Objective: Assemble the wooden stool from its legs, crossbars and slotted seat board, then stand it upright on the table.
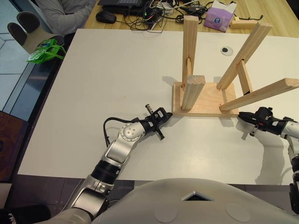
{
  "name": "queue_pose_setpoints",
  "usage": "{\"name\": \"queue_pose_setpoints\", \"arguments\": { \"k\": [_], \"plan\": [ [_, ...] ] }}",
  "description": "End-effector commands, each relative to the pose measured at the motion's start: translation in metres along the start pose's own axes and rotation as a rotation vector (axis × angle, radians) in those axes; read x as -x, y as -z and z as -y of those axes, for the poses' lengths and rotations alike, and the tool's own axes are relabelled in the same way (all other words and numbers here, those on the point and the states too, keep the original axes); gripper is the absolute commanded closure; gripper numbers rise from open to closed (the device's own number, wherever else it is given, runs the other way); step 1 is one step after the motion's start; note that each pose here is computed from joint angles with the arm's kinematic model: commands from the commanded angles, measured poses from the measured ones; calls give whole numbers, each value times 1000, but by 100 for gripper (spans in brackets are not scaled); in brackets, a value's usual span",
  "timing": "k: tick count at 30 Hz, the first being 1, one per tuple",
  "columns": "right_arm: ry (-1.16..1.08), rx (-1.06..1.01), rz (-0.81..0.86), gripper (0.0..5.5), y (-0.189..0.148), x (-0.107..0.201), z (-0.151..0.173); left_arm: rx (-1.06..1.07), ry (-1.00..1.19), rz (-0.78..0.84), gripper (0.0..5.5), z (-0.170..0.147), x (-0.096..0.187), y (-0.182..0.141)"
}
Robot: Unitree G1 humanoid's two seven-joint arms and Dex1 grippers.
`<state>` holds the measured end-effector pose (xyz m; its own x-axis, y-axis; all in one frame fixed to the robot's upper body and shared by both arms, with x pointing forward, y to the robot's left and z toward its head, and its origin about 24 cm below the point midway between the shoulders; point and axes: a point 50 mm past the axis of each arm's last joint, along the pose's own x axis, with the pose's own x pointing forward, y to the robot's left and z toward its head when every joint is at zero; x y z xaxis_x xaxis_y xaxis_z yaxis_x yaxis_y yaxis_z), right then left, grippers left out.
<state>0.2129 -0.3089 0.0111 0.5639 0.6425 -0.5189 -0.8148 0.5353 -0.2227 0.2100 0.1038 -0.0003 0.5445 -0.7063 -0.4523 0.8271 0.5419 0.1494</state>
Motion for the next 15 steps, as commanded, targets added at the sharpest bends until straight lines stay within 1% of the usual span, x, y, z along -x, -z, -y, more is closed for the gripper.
{"name": "queue_pose_setpoints", "arguments": {
  "k": [1, 6, 12, 15],
  "plan": [
    [-52, -8, 32, 550, -7, -6, 3, 42, 46, -40, 548, 6, -1, 10],
    [-104, -54, 56, 550, -10, -6, 0, 38, 57, 15, 548, 0, 0, -2],
    [-106, -77, 72, 550, -15, -5, 4, 80, 99, 41, 548, 8, -1, 0],
    [-115, -115, 111, 550, -20, -6, 4, 89, 98, 77, 548, 6, 0, -5]
  ]
}}
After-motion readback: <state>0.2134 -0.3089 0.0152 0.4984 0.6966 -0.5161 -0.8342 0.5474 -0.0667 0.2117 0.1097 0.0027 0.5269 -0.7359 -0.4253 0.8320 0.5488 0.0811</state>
